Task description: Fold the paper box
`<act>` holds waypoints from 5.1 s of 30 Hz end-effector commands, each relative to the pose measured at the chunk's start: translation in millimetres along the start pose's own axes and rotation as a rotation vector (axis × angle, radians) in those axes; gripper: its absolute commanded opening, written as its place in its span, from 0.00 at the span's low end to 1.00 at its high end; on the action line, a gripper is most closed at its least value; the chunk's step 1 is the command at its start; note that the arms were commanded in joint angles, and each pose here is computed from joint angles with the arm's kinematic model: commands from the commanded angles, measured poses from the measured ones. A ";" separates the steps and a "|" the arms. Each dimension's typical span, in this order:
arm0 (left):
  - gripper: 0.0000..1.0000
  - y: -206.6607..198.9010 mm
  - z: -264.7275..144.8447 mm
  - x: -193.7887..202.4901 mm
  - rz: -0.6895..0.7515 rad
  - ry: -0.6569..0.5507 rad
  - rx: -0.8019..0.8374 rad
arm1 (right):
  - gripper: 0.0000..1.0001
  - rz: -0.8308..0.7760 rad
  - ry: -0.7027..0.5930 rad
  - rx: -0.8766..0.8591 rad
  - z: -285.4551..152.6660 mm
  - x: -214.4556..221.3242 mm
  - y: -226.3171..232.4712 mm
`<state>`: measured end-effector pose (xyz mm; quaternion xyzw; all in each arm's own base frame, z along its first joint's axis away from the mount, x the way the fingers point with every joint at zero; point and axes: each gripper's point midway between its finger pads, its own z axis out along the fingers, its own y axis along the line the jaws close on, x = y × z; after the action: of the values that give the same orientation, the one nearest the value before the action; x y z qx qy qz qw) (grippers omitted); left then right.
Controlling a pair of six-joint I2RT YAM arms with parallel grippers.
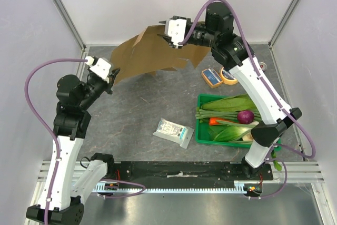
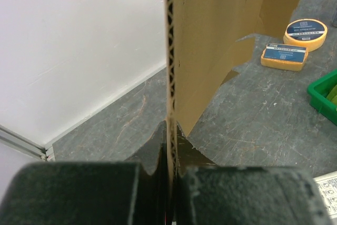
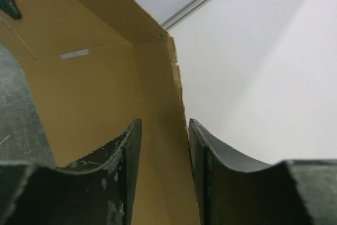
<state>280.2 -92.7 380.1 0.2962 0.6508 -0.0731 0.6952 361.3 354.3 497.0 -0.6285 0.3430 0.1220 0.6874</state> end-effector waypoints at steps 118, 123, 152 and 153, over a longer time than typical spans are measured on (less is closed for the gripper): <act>0.56 55.1 4.3 107.3 -0.780 0.178 -0.640 | 0.00 1.028 -0.030 0.039 -8.5 116.9 93.2; 0.49 95.6 15.5 132.3 -0.923 0.232 -0.664 | 0.00 1.030 -0.063 0.022 -9.5 107.5 91.5; 0.37 66.1 73.4 84.1 -1.009 0.098 0.197 | 0.00 1.239 -0.207 -0.002 -17.1 116.3 56.3; 0.40 64.1 71.7 80.8 -1.007 0.096 0.215 | 0.00 1.237 -0.209 -0.002 -17.9 115.6 53.7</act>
<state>405.7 -36.8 279.6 -0.0656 0.7674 -0.4223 0.4779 407.7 320.0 356.6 -0.2953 0.5903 0.5538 0.5076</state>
